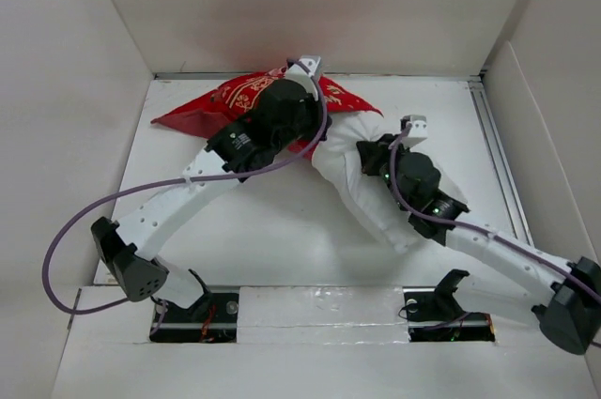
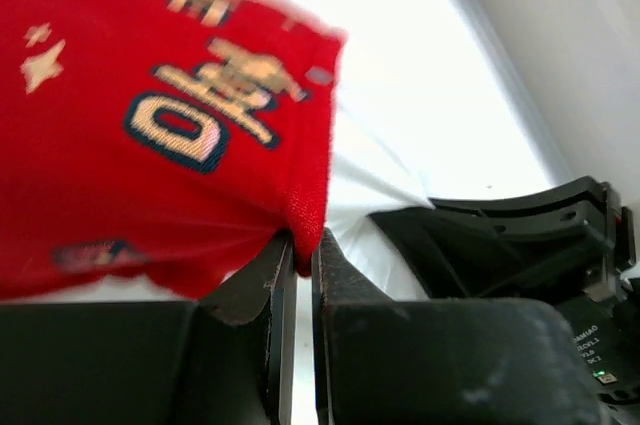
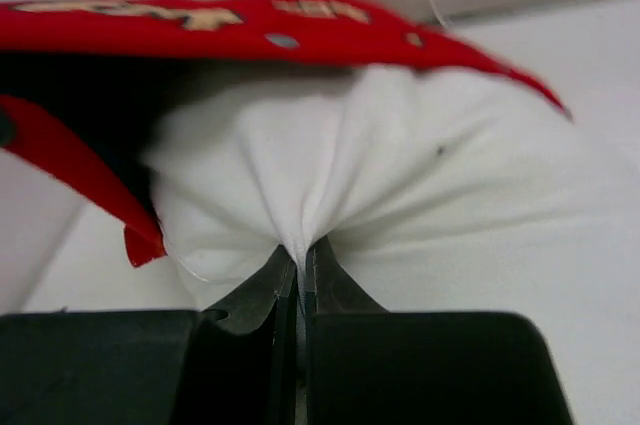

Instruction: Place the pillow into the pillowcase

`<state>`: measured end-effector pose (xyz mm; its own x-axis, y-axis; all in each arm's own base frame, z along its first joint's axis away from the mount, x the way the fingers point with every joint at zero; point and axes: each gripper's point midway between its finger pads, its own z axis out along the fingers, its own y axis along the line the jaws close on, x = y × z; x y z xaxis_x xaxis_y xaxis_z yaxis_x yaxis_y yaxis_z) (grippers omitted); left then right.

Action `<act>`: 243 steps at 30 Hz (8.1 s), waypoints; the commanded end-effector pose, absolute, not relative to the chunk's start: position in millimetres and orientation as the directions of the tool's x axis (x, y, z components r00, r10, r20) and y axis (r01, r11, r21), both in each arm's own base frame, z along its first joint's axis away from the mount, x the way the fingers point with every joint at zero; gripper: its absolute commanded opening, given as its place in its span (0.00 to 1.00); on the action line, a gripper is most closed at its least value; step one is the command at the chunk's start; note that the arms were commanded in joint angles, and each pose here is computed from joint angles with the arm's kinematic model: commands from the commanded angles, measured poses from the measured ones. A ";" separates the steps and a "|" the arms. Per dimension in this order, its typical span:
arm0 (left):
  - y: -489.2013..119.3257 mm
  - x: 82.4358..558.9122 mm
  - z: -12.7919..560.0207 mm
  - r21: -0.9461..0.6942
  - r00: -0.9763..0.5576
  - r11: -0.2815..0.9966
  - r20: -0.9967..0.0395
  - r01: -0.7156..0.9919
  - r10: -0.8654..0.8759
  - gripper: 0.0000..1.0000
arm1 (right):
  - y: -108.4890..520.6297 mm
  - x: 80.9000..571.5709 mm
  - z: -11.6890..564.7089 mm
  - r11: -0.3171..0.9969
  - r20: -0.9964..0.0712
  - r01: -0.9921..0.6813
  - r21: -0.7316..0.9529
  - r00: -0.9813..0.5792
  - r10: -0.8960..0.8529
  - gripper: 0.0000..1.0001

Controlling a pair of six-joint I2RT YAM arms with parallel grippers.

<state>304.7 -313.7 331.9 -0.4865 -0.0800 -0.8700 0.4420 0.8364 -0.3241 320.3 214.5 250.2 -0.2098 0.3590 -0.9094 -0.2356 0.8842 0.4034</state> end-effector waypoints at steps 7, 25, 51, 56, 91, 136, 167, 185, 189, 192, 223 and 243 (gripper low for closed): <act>-377.3 241.5 394.5 -0.462 -0.541 0.546 -0.841 0.699 -0.018 0.00 | 220.3 296.8 370.8 0.723 -0.780 -0.413 0.554 0.047 0.624 0.00; -440.0 126.6 369.5 -0.595 -0.614 0.150 -0.765 0.790 0.195 0.00 | 146.9 271.3 315.2 0.481 -0.436 -0.180 0.858 0.238 0.868 0.00; -241.7 197.5 191.2 -0.538 -0.695 0.832 -0.650 0.136 -0.307 1.00 | 254.3 256.2 206.7 0.751 -0.756 -0.086 0.654 -0.046 0.653 0.96; -254.6 174.1 174.7 -0.645 -0.733 0.731 -0.605 0.223 -0.311 1.00 | 262.1 255.0 214.8 0.774 -0.785 -0.131 0.619 -0.061 0.617 0.99; -240.2 235.8 174.5 -0.336 -0.513 0.941 -0.814 0.035 -0.272 0.00 | 285.2 267.6 192.2 0.944 -0.986 -0.294 0.152 -0.112 0.124 1.00; -263.0 235.0 224.7 -0.598 -0.779 0.694 -0.621 0.401 -0.086 0.30 | 268.5 224.2 260.5 0.747 -0.904 -0.529 0.403 -0.102 0.416 1.00; -260.3 261.8 184.5 -0.350 -0.768 0.867 -0.638 0.355 0.057 1.00 | 214.0 280.7 166.0 0.911 -0.849 -0.225 0.345 -0.488 0.201 1.00; -293.2 283.7 209.7 -0.074 -0.739 0.970 -0.663 0.230 0.125 0.00 | 241.7 277.1 164.1 0.845 -0.862 -0.373 0.382 -0.472 0.182 0.39; -295.0 285.6 244.4 -0.098 -0.716 0.966 -0.690 0.239 0.107 0.14 | 241.9 281.0 174.7 0.841 -0.873 -0.375 0.391 -0.441 0.209 0.00; -293.6 286.8 266.0 -0.117 -0.689 0.963 -0.720 0.244 0.087 0.18 | 242.5 284.4 183.4 0.840 -0.877 -0.372 0.394 -0.425 0.223 0.00; -434.2 206.9 473.8 -0.514 -0.554 0.350 -0.833 0.783 0.015 0.00 | 225.5 247.2 373.3 0.569 -0.837 -0.744 0.350 0.024 0.547 0.00; -307.4 325.9 458.7 -0.512 -0.495 0.732 -0.825 0.450 -0.273 0.00 | 84.7 223.5 251.2 0.836 -0.812 0.048 0.547 -0.211 0.543 1.00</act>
